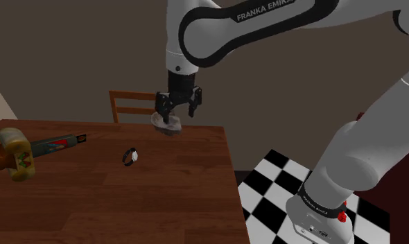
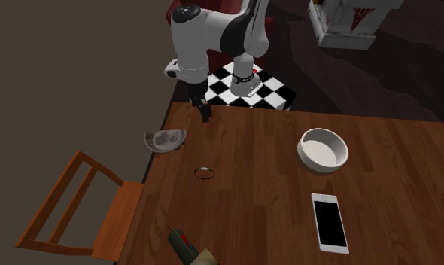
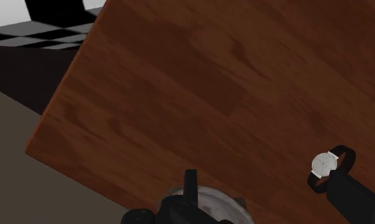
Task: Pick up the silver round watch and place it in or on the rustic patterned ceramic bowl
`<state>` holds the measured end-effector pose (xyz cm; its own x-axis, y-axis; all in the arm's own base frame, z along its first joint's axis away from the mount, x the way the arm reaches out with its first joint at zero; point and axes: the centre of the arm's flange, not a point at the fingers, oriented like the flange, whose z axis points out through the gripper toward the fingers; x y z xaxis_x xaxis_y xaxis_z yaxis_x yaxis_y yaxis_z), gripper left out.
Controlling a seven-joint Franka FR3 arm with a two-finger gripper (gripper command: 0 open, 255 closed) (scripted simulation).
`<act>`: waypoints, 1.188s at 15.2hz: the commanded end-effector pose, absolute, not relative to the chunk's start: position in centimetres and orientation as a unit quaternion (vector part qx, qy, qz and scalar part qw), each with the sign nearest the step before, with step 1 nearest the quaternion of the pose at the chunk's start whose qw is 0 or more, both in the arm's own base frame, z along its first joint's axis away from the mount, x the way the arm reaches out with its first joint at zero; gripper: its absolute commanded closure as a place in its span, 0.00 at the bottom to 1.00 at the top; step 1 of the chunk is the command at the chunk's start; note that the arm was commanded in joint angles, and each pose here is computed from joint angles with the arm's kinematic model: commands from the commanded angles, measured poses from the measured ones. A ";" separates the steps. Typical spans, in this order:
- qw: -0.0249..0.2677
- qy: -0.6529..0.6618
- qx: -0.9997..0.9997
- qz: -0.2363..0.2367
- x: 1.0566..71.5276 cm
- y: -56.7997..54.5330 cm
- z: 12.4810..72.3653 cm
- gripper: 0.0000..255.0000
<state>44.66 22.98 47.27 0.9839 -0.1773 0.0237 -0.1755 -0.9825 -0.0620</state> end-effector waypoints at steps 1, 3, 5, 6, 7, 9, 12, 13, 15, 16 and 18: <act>0.030 0.098 -0.995 -0.013 46.2 24.7 45.9 0.00; 0.029 0.106 -0.994 -0.012 47.8 26.4 44.6 0.00; 0.028 0.114 -0.993 -0.011 49.4 28.1 43.3 0.00; 0.027 0.118 -0.993 -0.011 50.2 28.9 42.6 0.00; 0.027 0.123 -0.992 -0.010 51.0 29.8 42.0 0.00; 0.026 0.131 -0.991 -0.009 52.7 31.4 40.6 0.00; 0.024 0.143 -0.989 -0.007 55.2 33.8 38.6 0.00; 0.024 0.147 -0.989 -0.006 56.0 34.5 38.0 0.00; 0.024 0.147 -0.989 -0.006 56.0 34.6 36.9 0.00; 0.024 0.147 -0.989 -0.006 56.0 34.6 36.4 0.00; 0.024 0.147 -0.989 -0.006 56.0 34.6 35.4 0.00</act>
<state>55.99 34.61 35.92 0.9571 -0.2898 0.0052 -0.2893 -0.9560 -0.0489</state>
